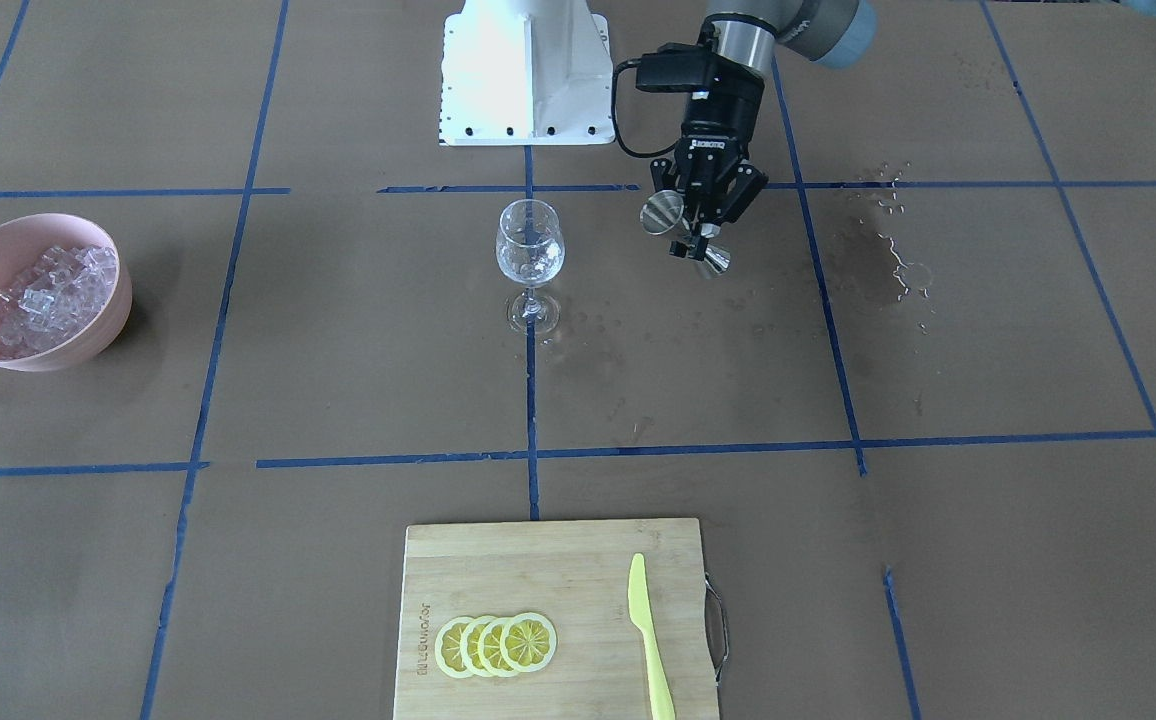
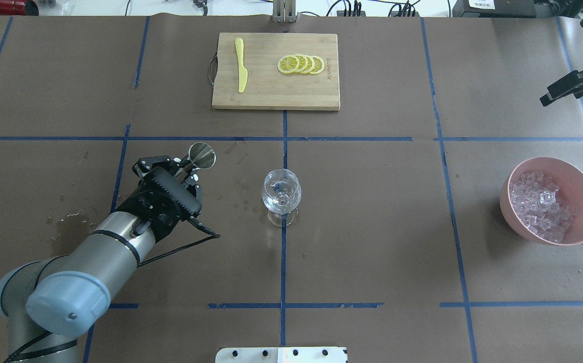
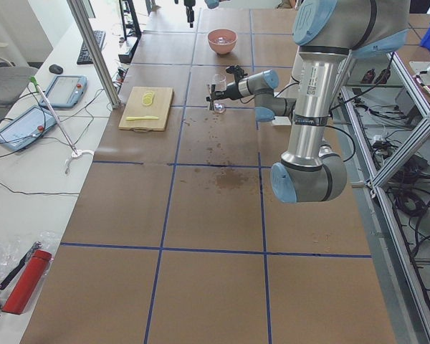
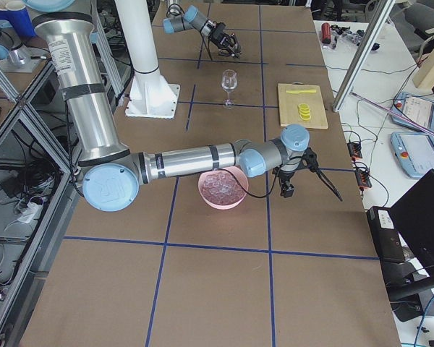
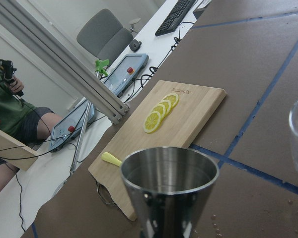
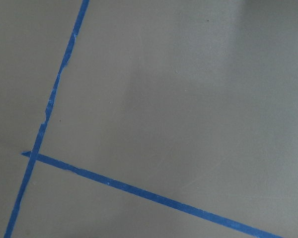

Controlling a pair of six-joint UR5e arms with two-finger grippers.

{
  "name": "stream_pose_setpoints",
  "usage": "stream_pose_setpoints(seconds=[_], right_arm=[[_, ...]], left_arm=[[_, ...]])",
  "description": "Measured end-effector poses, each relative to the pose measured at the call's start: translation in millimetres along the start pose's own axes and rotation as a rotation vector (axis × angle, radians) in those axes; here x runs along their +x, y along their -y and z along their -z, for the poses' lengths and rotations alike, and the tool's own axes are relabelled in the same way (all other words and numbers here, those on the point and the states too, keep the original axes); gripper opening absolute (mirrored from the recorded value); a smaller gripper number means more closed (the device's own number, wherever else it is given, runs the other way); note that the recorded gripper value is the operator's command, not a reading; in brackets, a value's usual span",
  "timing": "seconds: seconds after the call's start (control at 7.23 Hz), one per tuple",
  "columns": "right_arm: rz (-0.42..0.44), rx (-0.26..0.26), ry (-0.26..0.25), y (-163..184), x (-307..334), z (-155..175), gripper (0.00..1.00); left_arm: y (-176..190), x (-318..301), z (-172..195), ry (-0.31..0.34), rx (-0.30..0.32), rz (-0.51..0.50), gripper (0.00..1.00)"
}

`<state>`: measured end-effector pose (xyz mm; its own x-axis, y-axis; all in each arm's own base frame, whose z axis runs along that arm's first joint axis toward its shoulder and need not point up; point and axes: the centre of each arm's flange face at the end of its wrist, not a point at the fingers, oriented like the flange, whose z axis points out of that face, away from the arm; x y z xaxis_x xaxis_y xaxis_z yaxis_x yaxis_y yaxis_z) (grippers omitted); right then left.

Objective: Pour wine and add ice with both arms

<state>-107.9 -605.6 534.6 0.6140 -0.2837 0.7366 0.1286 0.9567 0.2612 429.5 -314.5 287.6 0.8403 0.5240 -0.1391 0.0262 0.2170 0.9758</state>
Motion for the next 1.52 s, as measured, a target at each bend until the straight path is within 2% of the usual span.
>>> stream_pose_setpoints(seconds=[0.28, 0.41, 0.55, 0.69, 0.83, 1.11, 1.24, 1.52], right_arm=[[0.002, 0.001, 0.001, 1, -1, 1, 1.0], [0.004, 0.001, 0.001, 1, -2, 0, 1.0], [0.005, 0.0, 0.001, 1, -3, 0, 1.0], [0.005, 0.0, 0.002, 1, -3, 0, 1.0], [0.006, 0.0, 0.002, 1, -3, -1, 1.0], [0.005, -0.003, 0.002, 1, -3, -2, 1.0], [0.004, -0.005, 0.002, 1, -3, -3, 1.0], [0.003, -0.01, 0.002, 0, -2, -6, 1.0]], left_arm=[[-108, -46, 13, -0.021, 0.076, 0.096, 0.0], [-149, -72, 28, -0.031, 0.104, 0.125, 0.0], [-182, -95, 42, -0.032, 0.107, 0.141, 0.0], [-214, -113, 50, -0.032, 0.103, 0.202, 0.0], [-244, -127, 55, -0.038, 0.108, 0.31, 0.0], [-275, -139, 58, -0.041, 0.111, 0.543, 0.0], [-286, -142, 57, -0.025, 0.106, 0.618, 0.0], [-299, -141, 54, 0.006, 0.104, 0.675, 0.0]])
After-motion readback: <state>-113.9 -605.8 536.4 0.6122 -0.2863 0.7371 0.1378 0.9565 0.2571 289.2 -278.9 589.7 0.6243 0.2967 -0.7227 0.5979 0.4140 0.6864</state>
